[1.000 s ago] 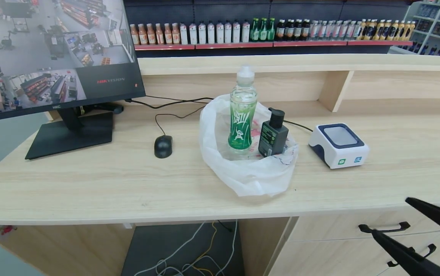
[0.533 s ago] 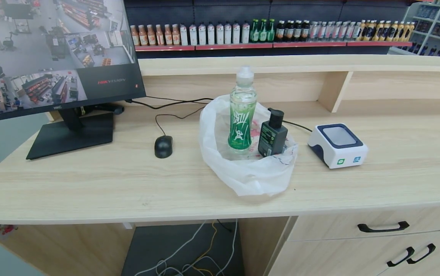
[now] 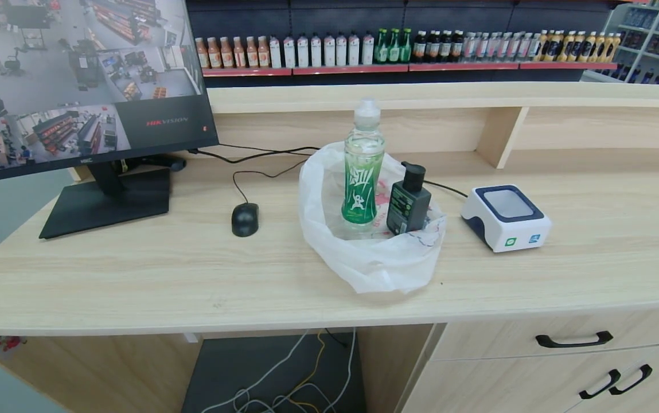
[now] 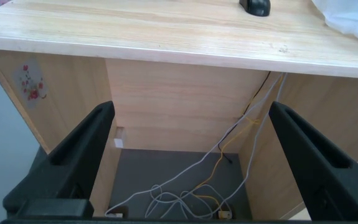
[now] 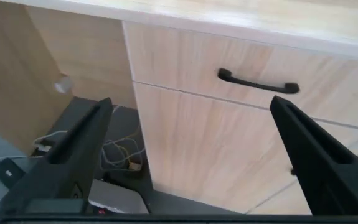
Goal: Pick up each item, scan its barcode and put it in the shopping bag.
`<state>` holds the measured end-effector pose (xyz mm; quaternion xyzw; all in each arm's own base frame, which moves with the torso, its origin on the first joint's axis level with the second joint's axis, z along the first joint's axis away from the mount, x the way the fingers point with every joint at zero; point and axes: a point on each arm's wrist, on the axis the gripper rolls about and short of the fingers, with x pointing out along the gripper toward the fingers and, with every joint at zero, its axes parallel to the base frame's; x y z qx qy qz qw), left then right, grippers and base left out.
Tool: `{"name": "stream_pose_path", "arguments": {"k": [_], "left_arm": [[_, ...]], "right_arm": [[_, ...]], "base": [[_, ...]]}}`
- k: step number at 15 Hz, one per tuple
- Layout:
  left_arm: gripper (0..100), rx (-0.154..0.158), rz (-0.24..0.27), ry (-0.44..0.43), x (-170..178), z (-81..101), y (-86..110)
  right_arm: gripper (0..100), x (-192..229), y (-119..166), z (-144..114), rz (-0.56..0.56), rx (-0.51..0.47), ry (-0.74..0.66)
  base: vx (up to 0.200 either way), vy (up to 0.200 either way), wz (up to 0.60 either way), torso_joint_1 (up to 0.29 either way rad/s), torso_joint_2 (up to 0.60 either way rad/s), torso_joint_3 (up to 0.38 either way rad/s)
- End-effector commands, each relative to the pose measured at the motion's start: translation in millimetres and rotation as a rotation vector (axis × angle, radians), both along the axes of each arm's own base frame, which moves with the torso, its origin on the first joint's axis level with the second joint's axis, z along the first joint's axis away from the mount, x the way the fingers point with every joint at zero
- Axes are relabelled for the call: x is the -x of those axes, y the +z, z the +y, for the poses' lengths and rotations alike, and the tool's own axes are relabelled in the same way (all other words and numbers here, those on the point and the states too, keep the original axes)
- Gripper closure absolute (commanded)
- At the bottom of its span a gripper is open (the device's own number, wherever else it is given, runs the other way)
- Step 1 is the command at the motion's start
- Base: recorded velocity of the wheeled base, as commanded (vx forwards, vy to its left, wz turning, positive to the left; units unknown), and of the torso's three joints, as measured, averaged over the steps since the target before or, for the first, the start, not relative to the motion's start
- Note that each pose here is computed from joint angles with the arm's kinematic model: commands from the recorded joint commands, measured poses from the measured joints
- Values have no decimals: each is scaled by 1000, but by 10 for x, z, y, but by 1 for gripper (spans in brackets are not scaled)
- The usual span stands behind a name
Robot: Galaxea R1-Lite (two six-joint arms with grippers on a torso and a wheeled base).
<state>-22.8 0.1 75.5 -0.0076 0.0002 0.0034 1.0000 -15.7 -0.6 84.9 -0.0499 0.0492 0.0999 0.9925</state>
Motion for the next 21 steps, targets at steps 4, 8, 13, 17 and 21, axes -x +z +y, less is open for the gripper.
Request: {"name": "stream_pose_path", "arguments": {"k": [4, 8, 13, 17, 21], "left_arm": [[0, 0, 0, 1, 0, 0, 0], [0, 2, 0, 1, 0, 0, 0], [0, 2, 0, 1, 0, 0, 0], [0, 5, 0, 1, 0, 0, 0], [0, 3, 1, 1, 0, 0, -2]], "right_arm": [[0, 92, -27, 24, -119, 19, -139], [0, 72, -64, 21, -141, 22, -143], [0, 71, -89, 13, -105, -74, -170], [0, 71, -91, 13, -103, -74, -170], [0, 71, -91, 13, -103, -76, -171]], "base": [[0, 0, 0, 0, 0, 0], [0, 0, 0, 0, 0, 0], [-120, 0, 0, 7, 4, 0], [0, 0, 0, 0, 0, 0], [0, -100, 0, 1, 1, 1]]}}
